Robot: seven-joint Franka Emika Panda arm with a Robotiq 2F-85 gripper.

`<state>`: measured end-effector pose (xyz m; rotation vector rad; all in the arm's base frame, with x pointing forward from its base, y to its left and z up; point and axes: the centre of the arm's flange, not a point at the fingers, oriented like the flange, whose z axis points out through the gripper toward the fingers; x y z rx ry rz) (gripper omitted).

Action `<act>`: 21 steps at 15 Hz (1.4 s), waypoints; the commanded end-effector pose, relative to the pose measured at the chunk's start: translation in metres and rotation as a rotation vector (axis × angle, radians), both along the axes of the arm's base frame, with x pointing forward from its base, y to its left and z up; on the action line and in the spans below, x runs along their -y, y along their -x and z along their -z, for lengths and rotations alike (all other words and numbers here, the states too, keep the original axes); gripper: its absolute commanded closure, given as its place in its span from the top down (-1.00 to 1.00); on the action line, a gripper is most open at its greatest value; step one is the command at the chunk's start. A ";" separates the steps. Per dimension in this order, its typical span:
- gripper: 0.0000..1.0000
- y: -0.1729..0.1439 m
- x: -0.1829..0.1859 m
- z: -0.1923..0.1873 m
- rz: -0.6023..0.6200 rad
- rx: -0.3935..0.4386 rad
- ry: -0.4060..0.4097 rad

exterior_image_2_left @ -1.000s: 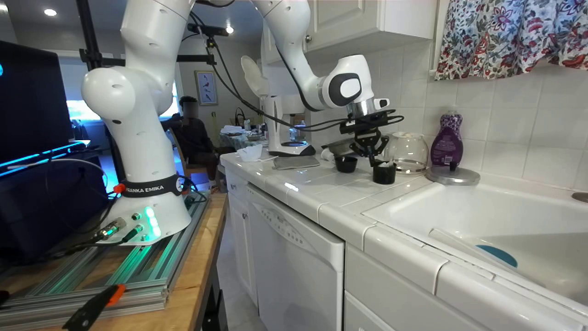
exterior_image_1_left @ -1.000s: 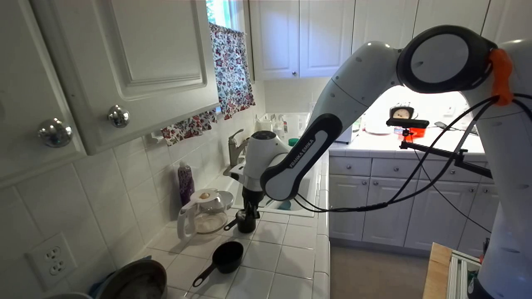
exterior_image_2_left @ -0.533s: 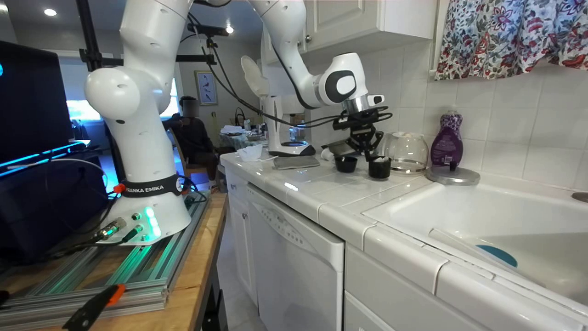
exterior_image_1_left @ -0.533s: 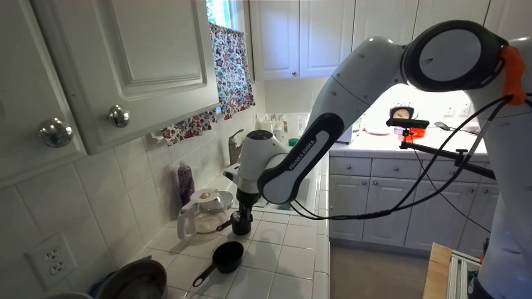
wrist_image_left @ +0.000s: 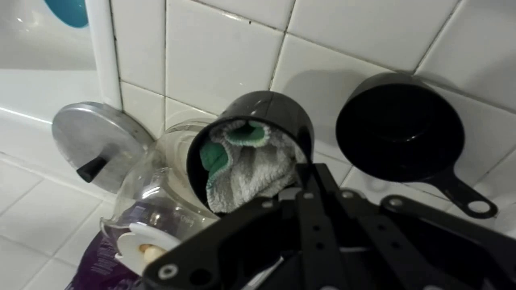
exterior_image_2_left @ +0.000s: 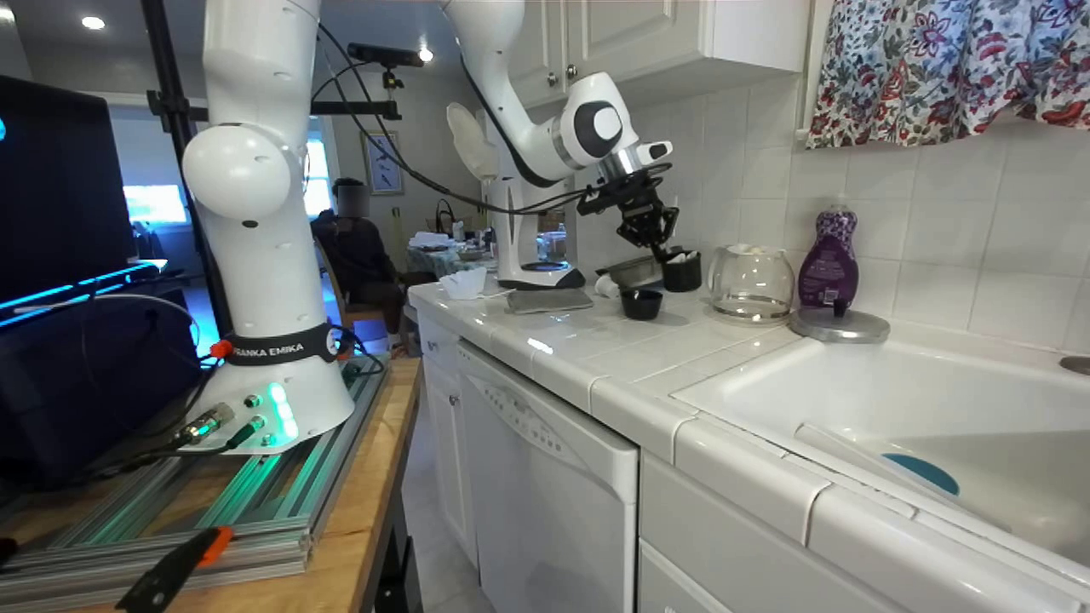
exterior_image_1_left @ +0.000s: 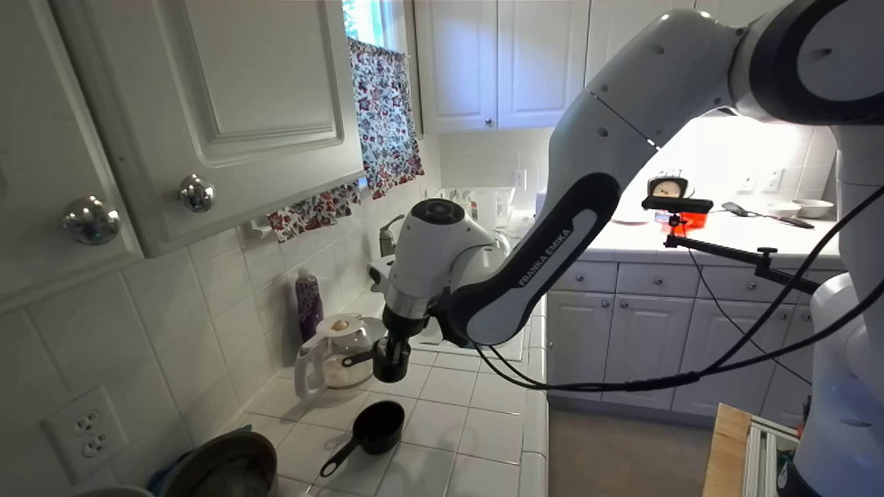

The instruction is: Stack up the black measuring cups

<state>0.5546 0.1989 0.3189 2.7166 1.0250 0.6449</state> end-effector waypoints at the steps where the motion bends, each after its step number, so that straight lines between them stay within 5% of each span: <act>1: -0.98 0.031 -0.008 -0.014 0.059 0.022 0.007; 10: -0.98 0.047 -0.055 0.013 -0.118 -0.067 -0.002; 21: -0.98 0.030 -0.049 0.037 -0.295 -0.114 0.040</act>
